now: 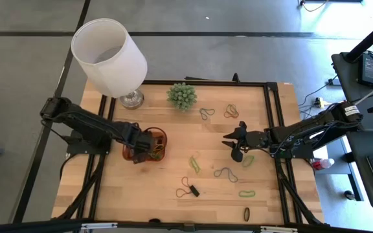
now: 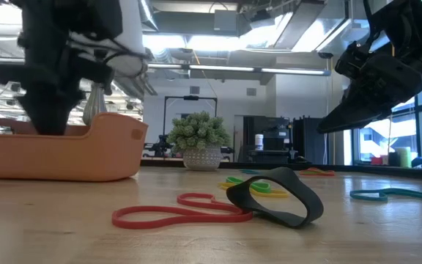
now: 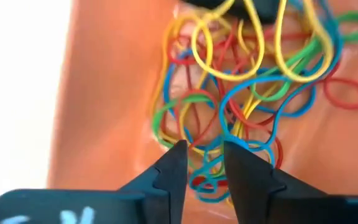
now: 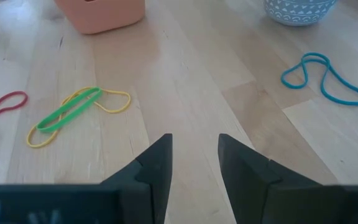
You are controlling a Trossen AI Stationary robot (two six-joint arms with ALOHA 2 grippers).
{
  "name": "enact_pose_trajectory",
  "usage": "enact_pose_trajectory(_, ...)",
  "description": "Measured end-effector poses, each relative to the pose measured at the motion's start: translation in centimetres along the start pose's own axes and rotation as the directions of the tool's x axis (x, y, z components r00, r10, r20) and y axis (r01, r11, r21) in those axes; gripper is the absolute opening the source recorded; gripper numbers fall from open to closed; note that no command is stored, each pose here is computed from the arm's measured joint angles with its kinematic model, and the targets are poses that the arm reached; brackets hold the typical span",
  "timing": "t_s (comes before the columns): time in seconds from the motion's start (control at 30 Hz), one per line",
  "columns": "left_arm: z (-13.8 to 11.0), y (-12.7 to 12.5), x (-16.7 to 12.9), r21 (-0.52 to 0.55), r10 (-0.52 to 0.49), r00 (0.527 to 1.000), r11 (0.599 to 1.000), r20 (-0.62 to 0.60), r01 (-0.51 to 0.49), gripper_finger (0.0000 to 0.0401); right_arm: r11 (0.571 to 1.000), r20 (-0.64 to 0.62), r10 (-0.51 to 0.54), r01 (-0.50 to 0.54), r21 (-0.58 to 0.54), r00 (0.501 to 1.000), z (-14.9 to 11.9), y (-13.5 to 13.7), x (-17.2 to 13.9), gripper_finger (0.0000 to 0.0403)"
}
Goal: Pick and place rubber bands into bin
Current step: Put the blue rubber band into the orange bin
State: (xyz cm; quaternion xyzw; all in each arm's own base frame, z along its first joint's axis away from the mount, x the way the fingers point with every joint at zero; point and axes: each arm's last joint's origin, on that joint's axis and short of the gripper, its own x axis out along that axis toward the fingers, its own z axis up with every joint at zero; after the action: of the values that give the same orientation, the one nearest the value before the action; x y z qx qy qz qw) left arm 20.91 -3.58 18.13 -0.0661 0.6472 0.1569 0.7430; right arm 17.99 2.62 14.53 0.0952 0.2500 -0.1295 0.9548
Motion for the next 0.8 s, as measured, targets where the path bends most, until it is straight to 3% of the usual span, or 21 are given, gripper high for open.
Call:
enact_pose_trajectory(0.13,1.3,-0.2,-2.1,0.002,0.025,0.998,1.0,0.062,-0.025,0.0106,1.0,0.0,0.0,0.0,0.0,1.0,0.0,0.0,0.0,0.0133)
enact_pose_trajectory(0.27,3.0,-0.8,-3.7,-0.026,0.026,0.974,0.999,0.223,-0.02,0.0103,1.0,0.0,0.0,0.0,-0.002,1.0,0.0,0.0,0.0,0.0133)
enact_pose_trajectory(0.37,4.2,-1.7,-3.8,-0.024,0.025,0.917,1.0,0.398,-0.017,0.0097,1.0,0.0,0.0,0.0,0.004,1.0,0.0,0.0,0.0,0.0133)
enact_pose_trajectory(0.53,5.3,-3.0,-3.2,0.109,-0.074,0.792,0.994,0.606,0.009,0.0071,0.999,-0.001,0.0,0.0,0.044,1.0,0.0,0.0,0.0,0.0133)
enact_pose_trajectory(0.67,5.7,-3.3,-2.4,0.215,-0.165,0.688,0.977,0.706,0.014,0.0033,0.997,-0.001,0.0,0.0,0.075,1.0,0.0,0.0,0.0,0.0133)
enact_pose_trajectory(0.8,5.3,-2.8,-1.0,0.209,-0.176,0.606,0.978,0.776,0.017,0.0004,0.994,-0.001,0.0,0.001,0.109,1.0,0.0,0.0,0.0,0.0133)
